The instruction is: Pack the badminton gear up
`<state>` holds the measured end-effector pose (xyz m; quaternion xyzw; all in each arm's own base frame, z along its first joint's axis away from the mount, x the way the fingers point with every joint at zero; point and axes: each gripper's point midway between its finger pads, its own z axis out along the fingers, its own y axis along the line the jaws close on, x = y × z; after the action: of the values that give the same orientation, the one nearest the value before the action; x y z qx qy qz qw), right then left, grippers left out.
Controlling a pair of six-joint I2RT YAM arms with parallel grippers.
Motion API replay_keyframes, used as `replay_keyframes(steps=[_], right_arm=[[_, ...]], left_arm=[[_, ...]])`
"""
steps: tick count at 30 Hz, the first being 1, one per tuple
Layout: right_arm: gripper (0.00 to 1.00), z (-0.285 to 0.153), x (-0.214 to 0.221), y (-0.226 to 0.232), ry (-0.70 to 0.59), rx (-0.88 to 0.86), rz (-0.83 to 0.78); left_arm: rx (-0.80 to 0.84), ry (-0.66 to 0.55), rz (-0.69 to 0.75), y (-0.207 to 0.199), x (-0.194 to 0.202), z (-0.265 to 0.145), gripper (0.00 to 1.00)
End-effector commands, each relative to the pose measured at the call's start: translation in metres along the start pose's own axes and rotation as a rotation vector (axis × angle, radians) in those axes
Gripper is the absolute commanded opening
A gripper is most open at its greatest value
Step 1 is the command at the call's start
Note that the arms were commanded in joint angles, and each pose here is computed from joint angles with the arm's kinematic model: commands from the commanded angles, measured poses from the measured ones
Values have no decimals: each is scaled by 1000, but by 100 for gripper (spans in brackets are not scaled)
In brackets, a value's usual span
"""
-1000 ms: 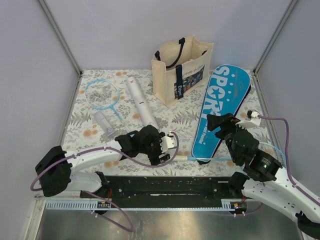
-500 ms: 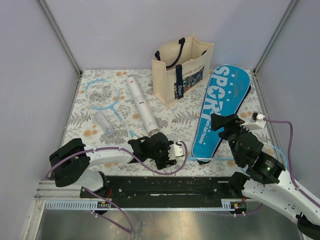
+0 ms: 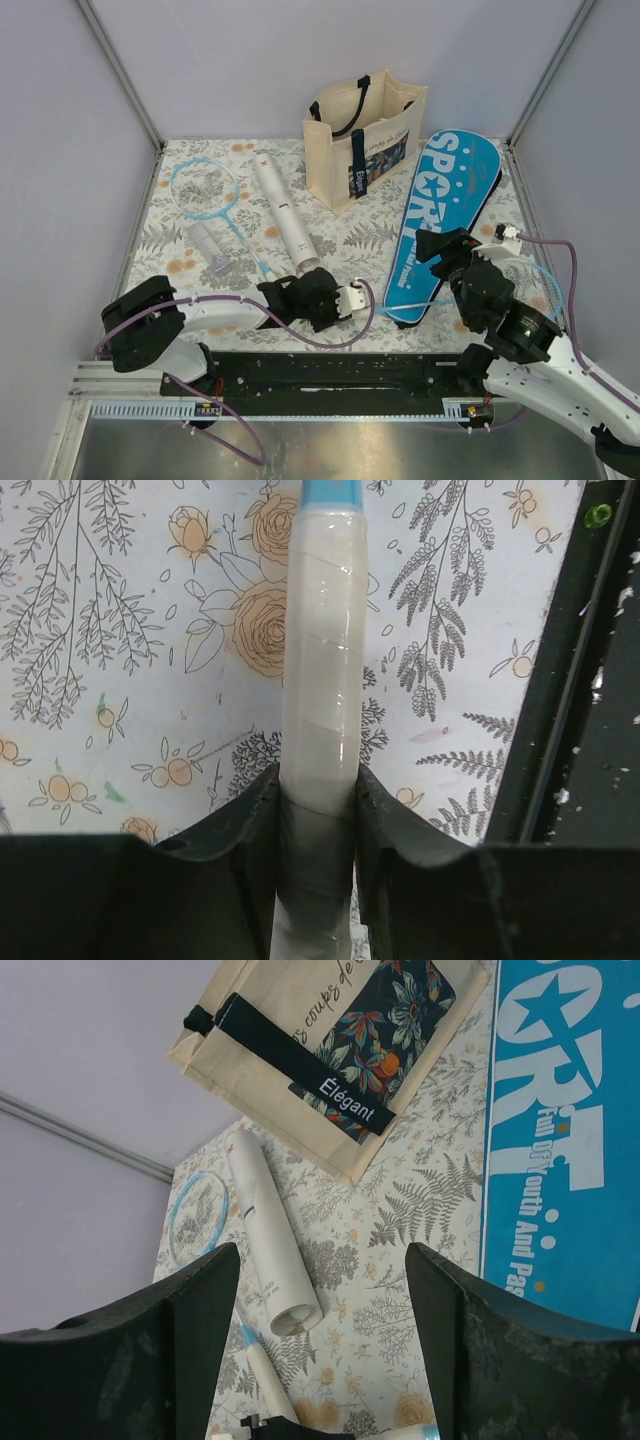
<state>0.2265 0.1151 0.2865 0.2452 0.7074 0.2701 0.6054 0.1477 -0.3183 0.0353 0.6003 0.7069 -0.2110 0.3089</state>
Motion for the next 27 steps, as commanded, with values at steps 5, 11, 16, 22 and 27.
replay_keyframes(steps=[5,11,16,22,27], right_arm=[[76,8,28,1,71,11,51],[75,13,45,-5,109,38,34],[75,17,62,-12,148,63,19],[75,22,84,-29,176,126,45],[77,31,82,-37,132,183,-17]], left_arm=[[-42,-197,-172,3,-57,-35,0],[-49,-273,-346,2,-77,-49,0],[-23,-370,-459,-2,-96,-63,0],[-21,-450,-562,-1,-111,-80,0],[-25,-552,-675,3,-123,-97,0]])
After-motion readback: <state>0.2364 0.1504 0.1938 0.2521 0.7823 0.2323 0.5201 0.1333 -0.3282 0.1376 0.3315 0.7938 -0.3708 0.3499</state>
